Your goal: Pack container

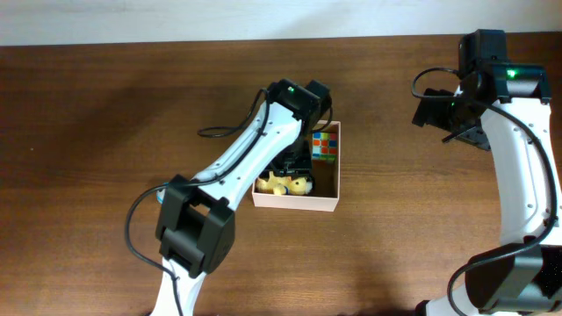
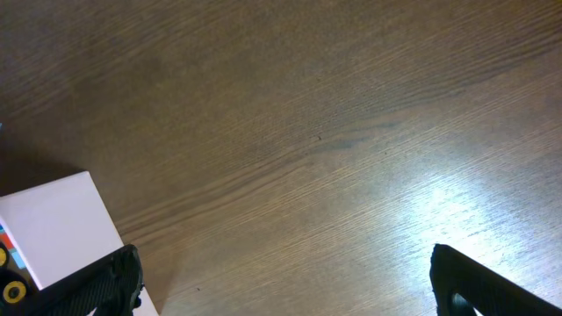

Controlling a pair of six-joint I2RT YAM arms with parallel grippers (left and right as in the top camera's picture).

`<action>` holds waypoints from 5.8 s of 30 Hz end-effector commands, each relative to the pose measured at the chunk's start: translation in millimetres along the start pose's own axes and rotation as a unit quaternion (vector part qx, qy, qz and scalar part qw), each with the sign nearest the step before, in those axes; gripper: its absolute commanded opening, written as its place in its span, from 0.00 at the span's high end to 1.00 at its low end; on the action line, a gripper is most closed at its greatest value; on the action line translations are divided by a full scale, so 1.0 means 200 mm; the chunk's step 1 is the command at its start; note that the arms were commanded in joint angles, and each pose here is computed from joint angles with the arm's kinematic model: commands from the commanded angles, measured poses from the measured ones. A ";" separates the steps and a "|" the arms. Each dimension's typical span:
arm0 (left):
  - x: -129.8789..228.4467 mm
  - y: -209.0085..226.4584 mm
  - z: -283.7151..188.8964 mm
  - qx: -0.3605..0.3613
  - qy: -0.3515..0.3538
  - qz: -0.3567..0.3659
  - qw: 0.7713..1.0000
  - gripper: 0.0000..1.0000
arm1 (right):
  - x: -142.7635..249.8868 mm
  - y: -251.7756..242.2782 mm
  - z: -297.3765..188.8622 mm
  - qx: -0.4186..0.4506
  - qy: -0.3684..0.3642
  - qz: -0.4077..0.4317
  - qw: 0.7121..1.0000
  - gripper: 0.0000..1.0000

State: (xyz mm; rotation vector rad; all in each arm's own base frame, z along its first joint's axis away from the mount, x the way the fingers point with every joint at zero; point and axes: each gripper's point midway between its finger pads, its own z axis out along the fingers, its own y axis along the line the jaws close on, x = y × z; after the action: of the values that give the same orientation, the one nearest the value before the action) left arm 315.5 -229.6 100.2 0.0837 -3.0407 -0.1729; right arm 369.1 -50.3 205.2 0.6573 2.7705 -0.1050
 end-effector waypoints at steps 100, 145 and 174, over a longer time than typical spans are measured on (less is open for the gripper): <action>-0.20 1.14 -0.14 0.058 0.045 0.002 0.997 0.23 | -0.01 0.01 -0.02 -0.002 -0.008 0.004 1.000 0.01; -0.14 1.28 0.46 0.032 0.020 -0.062 0.997 0.23 | -0.02 0.01 -0.02 -0.002 -0.008 0.004 1.000 0.01; -0.36 1.27 0.62 0.035 -0.035 -0.069 0.996 0.62 | -0.01 0.01 -0.02 -0.002 -0.008 0.004 1.000 0.01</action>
State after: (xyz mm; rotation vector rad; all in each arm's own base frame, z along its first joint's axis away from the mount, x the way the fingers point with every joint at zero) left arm 372.9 41.7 9.1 0.3049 -3.1587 -0.0924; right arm 369.1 -50.3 205.2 0.6573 2.7705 -0.1050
